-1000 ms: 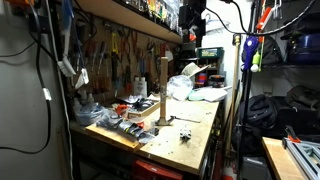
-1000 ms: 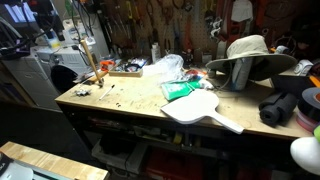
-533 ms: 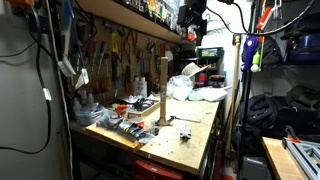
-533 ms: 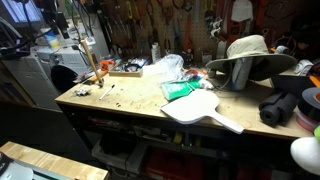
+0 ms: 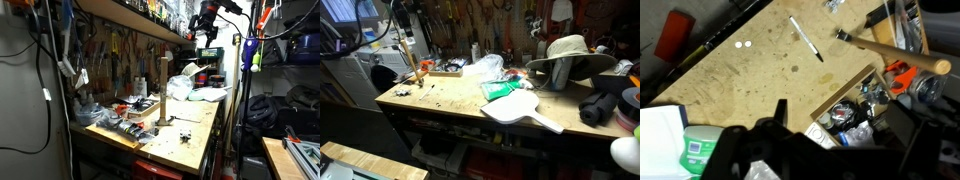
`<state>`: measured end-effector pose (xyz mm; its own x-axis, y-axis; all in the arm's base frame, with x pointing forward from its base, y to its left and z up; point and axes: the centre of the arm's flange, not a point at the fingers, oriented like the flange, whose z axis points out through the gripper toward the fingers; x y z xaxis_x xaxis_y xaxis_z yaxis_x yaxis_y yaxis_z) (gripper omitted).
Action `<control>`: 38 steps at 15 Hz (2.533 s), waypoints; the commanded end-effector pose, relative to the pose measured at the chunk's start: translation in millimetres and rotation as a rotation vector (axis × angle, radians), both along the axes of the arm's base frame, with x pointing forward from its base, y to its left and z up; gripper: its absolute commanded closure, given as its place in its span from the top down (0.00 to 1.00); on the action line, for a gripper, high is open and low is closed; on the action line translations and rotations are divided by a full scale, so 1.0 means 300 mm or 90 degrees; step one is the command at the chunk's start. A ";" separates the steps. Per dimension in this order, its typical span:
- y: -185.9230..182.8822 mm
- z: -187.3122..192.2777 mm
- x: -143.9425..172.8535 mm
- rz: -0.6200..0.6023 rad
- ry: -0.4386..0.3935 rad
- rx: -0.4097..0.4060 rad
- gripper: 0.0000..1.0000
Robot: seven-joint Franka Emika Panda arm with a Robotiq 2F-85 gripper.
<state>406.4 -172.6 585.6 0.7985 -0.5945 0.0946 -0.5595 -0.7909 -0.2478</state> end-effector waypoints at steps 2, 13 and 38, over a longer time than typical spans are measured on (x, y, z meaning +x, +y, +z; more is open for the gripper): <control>-0.266 -0.041 -0.096 -0.039 -0.042 -0.035 1.00; -0.798 -0.296 -0.121 -0.253 -0.044 -0.075 1.00; -1.113 -0.572 -0.184 -0.345 0.065 -0.126 1.00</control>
<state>352.9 -475.0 434.4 0.3900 -0.8966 0.2097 -0.9059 -0.4145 -0.0872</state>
